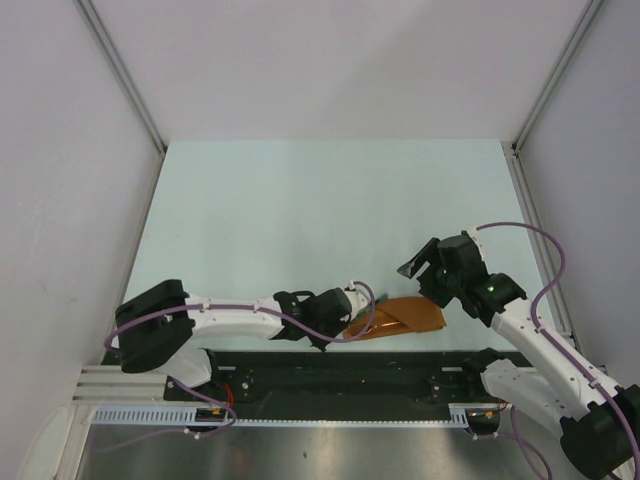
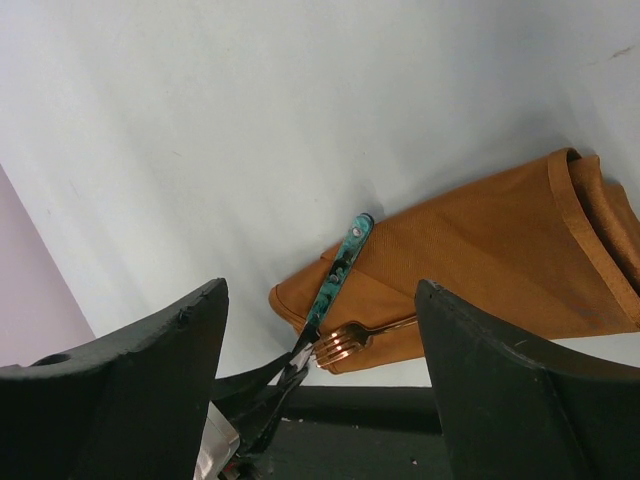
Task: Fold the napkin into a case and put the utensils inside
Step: Pick up the knife from the center of the board.
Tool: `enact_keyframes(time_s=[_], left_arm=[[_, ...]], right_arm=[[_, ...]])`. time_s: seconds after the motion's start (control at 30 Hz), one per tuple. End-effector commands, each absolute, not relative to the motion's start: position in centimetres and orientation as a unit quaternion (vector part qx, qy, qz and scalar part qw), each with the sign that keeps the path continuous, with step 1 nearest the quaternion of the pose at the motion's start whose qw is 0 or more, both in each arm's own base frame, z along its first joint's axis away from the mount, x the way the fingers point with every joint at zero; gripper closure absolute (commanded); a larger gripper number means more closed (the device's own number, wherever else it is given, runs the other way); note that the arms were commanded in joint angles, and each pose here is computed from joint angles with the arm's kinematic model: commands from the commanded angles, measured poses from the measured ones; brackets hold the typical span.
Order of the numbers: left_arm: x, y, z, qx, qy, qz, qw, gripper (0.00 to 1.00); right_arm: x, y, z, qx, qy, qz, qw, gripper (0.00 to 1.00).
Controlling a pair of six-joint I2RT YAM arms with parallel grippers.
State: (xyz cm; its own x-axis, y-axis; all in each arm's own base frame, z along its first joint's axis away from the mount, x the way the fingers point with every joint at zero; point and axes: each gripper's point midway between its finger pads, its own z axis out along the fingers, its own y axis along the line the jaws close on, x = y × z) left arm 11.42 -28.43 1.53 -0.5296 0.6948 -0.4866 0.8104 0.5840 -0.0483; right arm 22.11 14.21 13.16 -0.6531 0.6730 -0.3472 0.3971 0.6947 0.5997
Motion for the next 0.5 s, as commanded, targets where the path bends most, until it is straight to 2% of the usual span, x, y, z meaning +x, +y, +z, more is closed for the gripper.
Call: enact_keyframes(time_s=[0.0, 0.03, 0.17, 0.47], left_arm=[[12.2, -29.7, 3.1, 0.443, 0.850, -0.145, 0.245, 0.84], [12.5, -29.7, 3.9, 0.441, 0.848, -0.147, 0.256, 0.91], [13.4, -29.1, 5.9, 0.433, 0.840, -0.142, 0.293, 0.99], [13.4, -28.9, 9.2, 0.463, 0.809, -0.164, 0.323, 1.00]], right_arm=[[22.1, 14.1, 13.6, 0.299, 0.874, 0.248, 0.291, 0.20], [22.2, 14.0, 13.6, 0.299, 0.875, 0.247, 0.291, 0.20], [22.2, 14.0, 13.6, 0.300, 0.874, 0.248, 0.291, 0.20], [21.9, 13.5, 13.3, 0.303, 0.875, 0.240, 0.291, 0.19]])
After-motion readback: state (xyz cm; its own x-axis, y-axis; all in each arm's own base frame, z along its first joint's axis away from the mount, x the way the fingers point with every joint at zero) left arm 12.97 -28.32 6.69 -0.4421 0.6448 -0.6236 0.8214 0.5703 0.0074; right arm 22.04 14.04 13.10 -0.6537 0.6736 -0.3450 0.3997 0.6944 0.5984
